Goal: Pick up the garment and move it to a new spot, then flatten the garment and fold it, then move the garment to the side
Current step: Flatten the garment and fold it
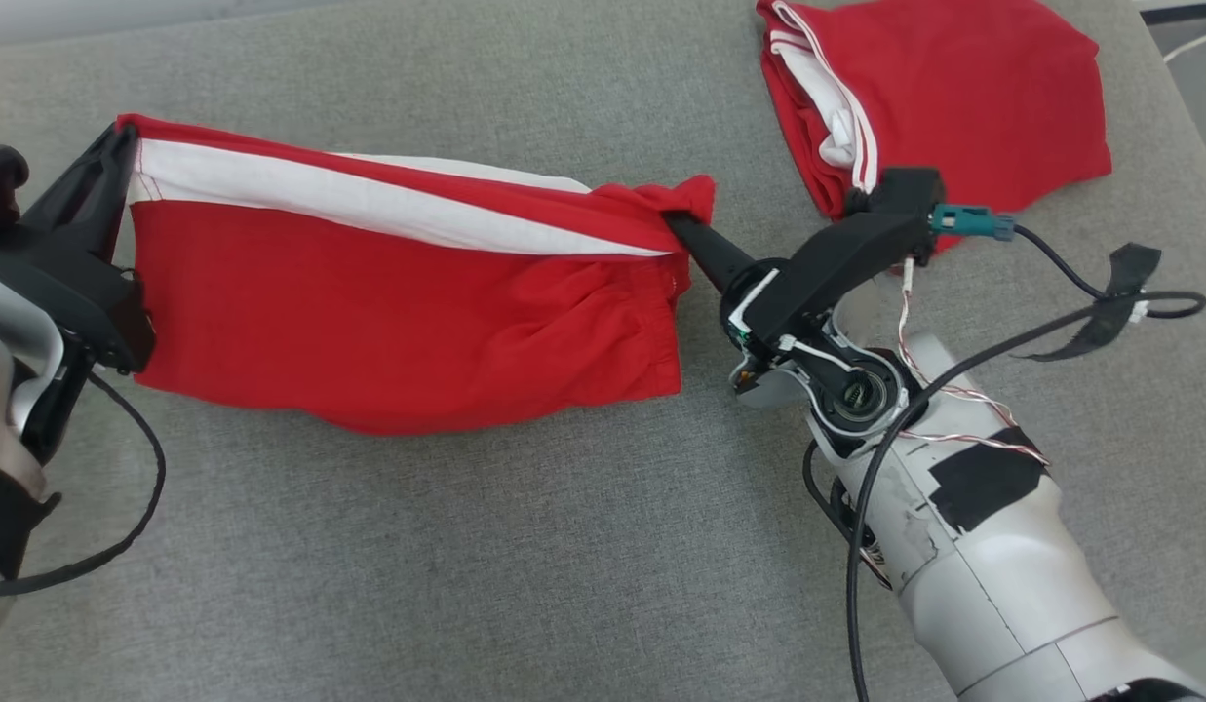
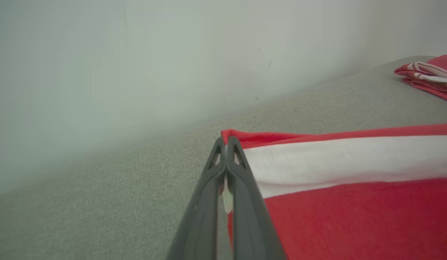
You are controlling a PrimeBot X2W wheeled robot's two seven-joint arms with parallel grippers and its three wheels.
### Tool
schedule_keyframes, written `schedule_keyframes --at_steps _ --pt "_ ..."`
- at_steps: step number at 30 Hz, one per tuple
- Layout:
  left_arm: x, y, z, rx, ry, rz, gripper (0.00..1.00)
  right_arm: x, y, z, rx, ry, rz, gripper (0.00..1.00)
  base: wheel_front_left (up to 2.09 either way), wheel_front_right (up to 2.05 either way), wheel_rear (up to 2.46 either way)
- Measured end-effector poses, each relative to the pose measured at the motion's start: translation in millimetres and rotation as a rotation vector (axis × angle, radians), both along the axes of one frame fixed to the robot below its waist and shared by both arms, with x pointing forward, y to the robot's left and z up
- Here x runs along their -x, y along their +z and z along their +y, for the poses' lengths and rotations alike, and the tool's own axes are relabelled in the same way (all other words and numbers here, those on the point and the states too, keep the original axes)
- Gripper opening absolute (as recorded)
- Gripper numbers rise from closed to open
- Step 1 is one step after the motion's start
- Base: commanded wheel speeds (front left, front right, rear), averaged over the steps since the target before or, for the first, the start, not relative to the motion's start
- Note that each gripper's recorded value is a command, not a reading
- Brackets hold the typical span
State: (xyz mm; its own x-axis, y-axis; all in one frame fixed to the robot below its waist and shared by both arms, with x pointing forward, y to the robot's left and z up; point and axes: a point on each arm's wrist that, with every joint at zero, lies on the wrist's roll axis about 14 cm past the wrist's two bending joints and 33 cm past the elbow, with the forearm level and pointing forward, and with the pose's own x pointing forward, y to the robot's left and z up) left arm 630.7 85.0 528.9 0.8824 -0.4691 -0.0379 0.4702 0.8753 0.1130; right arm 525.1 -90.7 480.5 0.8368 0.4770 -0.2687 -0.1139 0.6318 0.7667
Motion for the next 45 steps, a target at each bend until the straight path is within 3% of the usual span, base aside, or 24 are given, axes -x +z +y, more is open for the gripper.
schedule_keyframes --at_steps 1,2,13,19,43,45 --pt "-1 -3 -2 -0.003 -0.004 0.003 0.34 -1 -2 0 0.004 -0.001 0.003 1.0 0.0 0.0 0.0" --pt "0 -5 -4 -0.006 -0.011 0.004 0.99 -1 -3 -1 0.01 0.001 0.009 1.0 0.0 0.0 0.0" --pt "9 9 -4 0.02 -0.014 -0.036 1.0 9 8 1 0.048 0.018 -0.023 1.0 0.0 0.0 0.0" --pt "22 24 2 0.036 -0.005 -0.061 1.0 28 23 -10 0.168 0.02 -0.138 1.0 0.0 0.0 0.0" --pt "103 40 17 0.213 0.084 -0.131 1.0 100 64 -34 0.346 -0.111 -0.44 1.0 0.0 0.0 0.0" --pt "113 31 16 0.217 0.09 -0.116 1.0 106 68 -44 0.414 -0.134 -0.489 1.0 0.0 0.0 0.0"
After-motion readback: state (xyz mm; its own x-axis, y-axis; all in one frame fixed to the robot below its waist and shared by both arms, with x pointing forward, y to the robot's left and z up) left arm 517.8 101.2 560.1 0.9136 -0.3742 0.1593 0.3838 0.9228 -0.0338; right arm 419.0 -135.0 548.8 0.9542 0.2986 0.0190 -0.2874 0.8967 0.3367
